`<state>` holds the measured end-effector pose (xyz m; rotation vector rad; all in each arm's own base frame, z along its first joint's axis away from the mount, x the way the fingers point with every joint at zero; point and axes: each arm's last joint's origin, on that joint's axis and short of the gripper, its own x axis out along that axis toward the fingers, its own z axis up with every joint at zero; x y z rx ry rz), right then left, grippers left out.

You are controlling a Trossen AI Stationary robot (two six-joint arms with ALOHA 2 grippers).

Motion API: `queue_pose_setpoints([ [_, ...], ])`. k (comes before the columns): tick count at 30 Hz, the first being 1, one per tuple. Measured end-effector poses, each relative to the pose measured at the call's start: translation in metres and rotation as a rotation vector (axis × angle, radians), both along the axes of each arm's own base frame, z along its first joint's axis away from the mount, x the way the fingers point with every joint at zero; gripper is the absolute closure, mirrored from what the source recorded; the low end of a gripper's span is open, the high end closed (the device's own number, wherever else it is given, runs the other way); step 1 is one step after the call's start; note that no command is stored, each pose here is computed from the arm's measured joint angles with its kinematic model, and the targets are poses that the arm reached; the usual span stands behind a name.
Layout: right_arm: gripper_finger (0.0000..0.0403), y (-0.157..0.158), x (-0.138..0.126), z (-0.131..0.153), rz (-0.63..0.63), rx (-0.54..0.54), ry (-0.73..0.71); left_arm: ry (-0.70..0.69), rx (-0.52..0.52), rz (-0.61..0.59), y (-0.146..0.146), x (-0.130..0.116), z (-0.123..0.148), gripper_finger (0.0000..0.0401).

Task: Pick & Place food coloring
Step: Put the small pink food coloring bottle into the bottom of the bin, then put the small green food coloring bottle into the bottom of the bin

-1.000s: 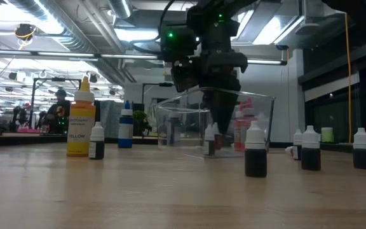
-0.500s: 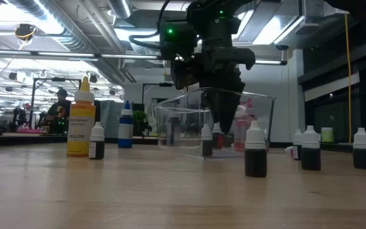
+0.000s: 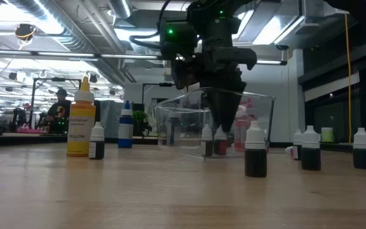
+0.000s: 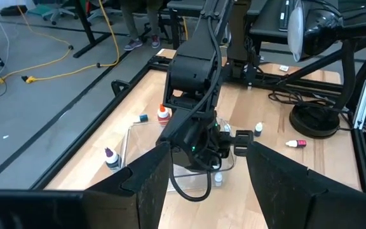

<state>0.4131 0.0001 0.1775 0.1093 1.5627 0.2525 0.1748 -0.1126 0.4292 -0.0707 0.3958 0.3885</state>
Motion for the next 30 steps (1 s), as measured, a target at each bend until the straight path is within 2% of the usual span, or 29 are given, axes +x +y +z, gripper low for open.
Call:
queue_pose_setpoints([
  [8,0.0311,-0.011,0.0,0.012,-0.032,0.03,0.022,0.004,0.015,-0.004,0.0,0.0,0.0,0.0199],
  [16,0.0311,-0.013,0.006,0.053,-0.045,0.034,-0.011,0.005,0.023,-0.004,0.0,0.0,0.0,0.0196],
  [20,0.0311,-0.014,0.006,0.079,-0.061,0.033,-0.026,-0.018,0.056,0.041,0.002,0.0,0.001,0.0197],
  [24,0.0311,-0.017,0.007,0.11,-0.091,0.034,-0.11,-0.045,0.081,0.083,0.004,-0.002,0.003,0.0189],
  [30,0.0311,-0.025,-0.008,0.173,-0.14,0.014,-0.404,-0.044,0.083,0.096,0.011,-0.01,0.005,0.0167],
])
